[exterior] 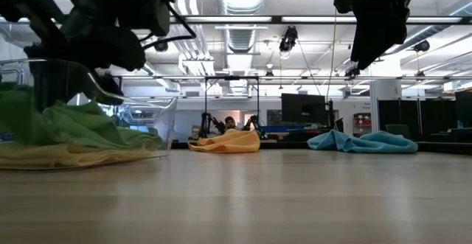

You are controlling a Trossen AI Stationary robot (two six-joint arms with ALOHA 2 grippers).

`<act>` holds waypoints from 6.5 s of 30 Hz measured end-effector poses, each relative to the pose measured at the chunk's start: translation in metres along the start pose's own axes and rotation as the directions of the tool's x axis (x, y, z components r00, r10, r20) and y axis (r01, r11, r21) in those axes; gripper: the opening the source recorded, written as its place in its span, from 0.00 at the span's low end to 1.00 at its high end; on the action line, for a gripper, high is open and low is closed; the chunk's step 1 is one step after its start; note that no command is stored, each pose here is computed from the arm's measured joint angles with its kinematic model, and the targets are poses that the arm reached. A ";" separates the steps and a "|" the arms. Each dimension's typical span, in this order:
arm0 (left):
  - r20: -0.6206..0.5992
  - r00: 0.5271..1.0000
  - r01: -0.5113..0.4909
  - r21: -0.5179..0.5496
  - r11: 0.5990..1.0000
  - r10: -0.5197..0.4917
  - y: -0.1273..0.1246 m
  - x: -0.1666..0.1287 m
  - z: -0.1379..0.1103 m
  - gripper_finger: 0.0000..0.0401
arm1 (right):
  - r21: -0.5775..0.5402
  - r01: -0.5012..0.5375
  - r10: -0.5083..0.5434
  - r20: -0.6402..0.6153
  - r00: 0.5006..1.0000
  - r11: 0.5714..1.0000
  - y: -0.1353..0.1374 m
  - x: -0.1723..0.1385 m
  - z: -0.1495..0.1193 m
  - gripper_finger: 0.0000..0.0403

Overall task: Fold microfiber towels
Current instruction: Put the folded green microfiber towel into the transparent bin, then fold the orange microfiber towel on the table

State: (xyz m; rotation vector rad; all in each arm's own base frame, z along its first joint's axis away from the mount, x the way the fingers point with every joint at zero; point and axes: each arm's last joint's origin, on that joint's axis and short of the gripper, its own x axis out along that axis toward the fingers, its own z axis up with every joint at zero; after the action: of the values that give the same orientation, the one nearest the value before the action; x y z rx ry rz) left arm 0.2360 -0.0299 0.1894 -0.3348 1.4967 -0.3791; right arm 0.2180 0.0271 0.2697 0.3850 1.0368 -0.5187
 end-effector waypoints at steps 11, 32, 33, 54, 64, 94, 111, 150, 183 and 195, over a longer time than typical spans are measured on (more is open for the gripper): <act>0.029 0.999 0.011 0.011 1.000 -0.012 -0.002 0.001 0.003 0.33 | -0.001 0.000 0.000 0.000 1.000 1.000 0.000 0.000 0.000 0.54; 0.337 0.936 -0.173 0.188 0.967 0.101 -0.004 0.034 -0.001 0.21 | -0.030 0.004 -0.004 -0.002 1.000 1.000 -0.001 0.000 0.000 0.54; 0.358 0.930 -0.162 0.199 0.966 0.083 -0.004 0.039 -0.002 0.21 | -0.030 0.004 -0.004 -0.002 1.000 1.000 -0.001 0.000 0.000 0.54; 0.390 0.902 -0.271 0.174 0.947 0.186 -0.025 -0.025 -0.021 0.45 | 0.007 0.034 -0.034 0.101 0.994 0.999 0.002 0.007 0.012 0.54; 0.851 0.389 -0.526 -0.110 0.843 0.354 -0.030 -0.082 -0.061 0.45 | -0.125 0.053 -0.025 0.213 0.977 0.991 0.045 0.104 0.057 0.54; 0.974 0.040 -0.482 -0.177 0.858 0.223 0.001 -0.032 -0.094 0.45 | -0.256 0.173 -0.158 0.079 0.984 0.951 0.058 0.184 0.164 0.03; 0.940 0.172 -0.586 -0.143 0.797 0.295 -0.004 -0.021 -0.027 0.45 | -0.354 0.058 -0.107 -0.121 0.987 0.933 0.057 0.076 0.028 0.06; 0.927 0.223 -0.611 -0.108 0.784 0.301 -0.009 -0.024 -0.007 0.45 | -0.506 -0.015 -0.043 -0.101 0.994 0.862 0.130 0.171 0.037 0.03; 0.964 0.240 -0.611 0.062 0.790 0.110 -0.020 -0.030 0.098 0.45 | -0.674 0.019 0.122 0.161 0.979 0.738 0.132 0.014 0.050 0.02; 0.937 0.317 -0.607 0.084 0.790 0.144 -0.009 -0.022 0.108 0.45 | -0.682 0.044 0.114 0.184 0.976 0.730 0.124 -0.025 0.031 0.02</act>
State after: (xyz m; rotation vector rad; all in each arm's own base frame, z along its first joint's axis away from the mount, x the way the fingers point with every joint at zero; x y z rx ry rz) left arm 0.3422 -0.0296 0.2183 0.2131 0.3029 -0.0607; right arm 0.3007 0.1175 0.3137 -0.3136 0.9333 -0.1049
